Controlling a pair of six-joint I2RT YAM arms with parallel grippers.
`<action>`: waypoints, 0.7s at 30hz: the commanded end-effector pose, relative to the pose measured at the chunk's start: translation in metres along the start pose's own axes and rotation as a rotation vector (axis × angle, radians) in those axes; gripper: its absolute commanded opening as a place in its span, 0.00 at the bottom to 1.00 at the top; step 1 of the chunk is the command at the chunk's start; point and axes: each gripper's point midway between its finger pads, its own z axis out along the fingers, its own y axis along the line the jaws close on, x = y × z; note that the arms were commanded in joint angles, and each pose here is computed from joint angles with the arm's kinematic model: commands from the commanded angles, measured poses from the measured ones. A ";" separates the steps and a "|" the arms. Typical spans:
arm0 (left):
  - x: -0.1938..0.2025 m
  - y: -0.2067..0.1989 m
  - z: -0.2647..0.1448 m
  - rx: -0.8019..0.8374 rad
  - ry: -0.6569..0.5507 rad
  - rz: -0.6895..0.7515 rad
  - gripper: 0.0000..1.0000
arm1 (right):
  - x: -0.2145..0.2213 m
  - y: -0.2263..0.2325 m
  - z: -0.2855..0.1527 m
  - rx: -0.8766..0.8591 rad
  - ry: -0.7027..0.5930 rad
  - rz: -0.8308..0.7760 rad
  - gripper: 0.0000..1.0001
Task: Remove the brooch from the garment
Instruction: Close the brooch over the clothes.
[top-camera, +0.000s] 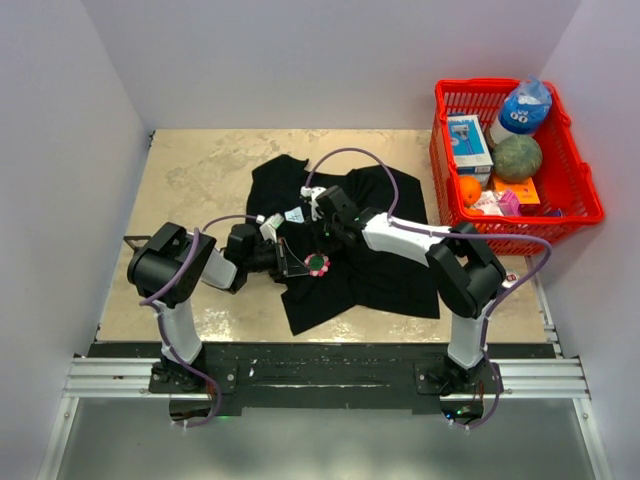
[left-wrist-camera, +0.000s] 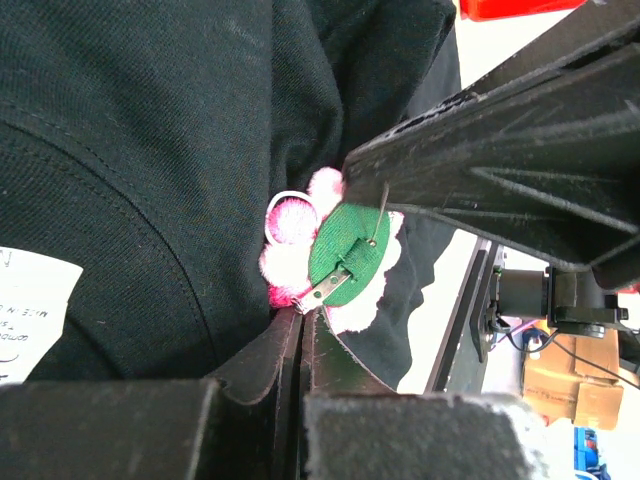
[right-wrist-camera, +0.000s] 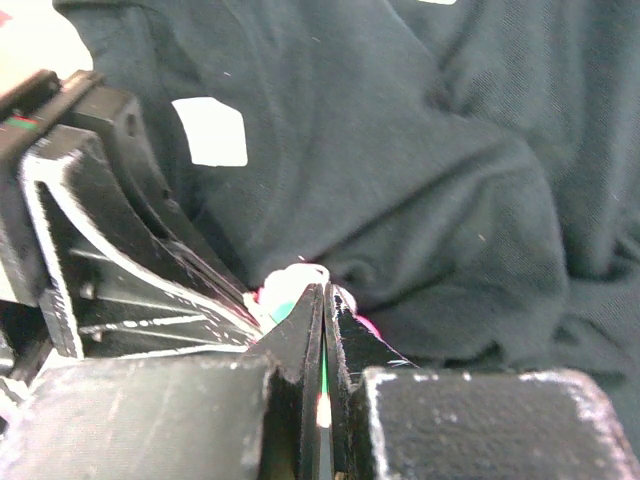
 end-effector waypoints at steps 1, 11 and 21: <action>0.002 0.032 0.002 -0.125 -0.015 -0.037 0.00 | -0.022 0.021 0.003 -0.050 -0.050 -0.070 0.00; -0.002 0.029 0.002 -0.116 -0.020 -0.033 0.00 | -0.007 0.018 0.010 -0.007 -0.009 -0.112 0.00; -0.001 0.029 0.001 -0.116 -0.019 -0.033 0.00 | -0.001 0.007 0.015 0.051 -0.007 -0.136 0.00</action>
